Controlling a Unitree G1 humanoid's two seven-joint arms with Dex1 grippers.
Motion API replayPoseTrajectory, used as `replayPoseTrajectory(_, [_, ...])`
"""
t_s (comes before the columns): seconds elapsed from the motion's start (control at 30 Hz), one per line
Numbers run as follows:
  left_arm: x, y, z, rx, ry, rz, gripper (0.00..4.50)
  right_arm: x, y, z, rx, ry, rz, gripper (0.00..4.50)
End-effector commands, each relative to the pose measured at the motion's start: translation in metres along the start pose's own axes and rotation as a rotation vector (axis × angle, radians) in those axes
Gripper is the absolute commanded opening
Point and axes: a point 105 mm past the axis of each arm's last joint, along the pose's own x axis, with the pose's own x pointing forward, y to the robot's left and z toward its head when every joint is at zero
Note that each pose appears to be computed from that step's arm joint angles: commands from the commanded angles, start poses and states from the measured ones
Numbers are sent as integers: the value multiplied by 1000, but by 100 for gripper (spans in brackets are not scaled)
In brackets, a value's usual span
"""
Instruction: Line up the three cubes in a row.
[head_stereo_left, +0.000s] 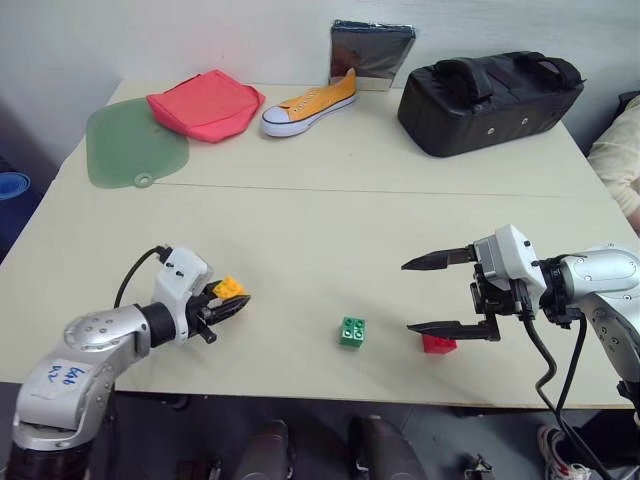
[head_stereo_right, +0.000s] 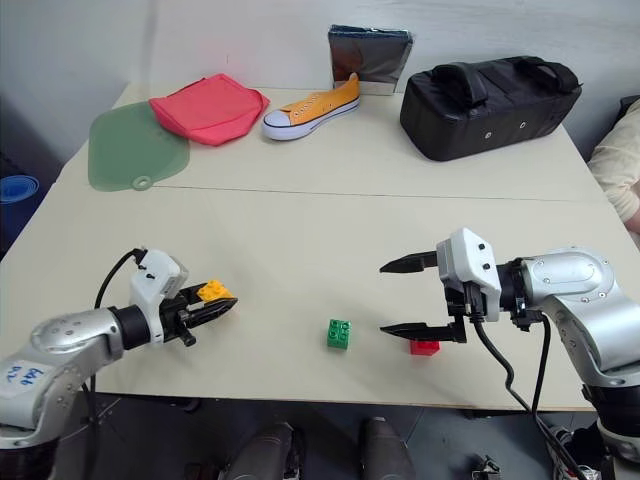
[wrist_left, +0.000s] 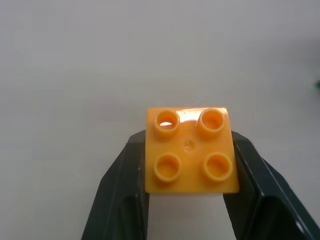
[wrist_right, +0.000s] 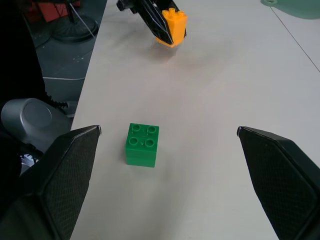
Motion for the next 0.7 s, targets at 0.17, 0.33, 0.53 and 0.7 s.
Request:
replayPoseTrajectory(0.17, [-5,-20,8,293,81,-492,152,-2,4,9,-51,5,12,450])
replayPoseTrajectory(0.33, [5,-10,10,397,103,-599,152,-2,12,8,-53,23,19,450])
replayPoseTrajectory(0.53, [11,-9,-2,465,153,-694,152,-4,23,12,-34,27,11,450])
replayPoseTrajectory(0.7, [19,-3,-8,507,169,-700,152,-6,26,11,-27,37,-3,450])
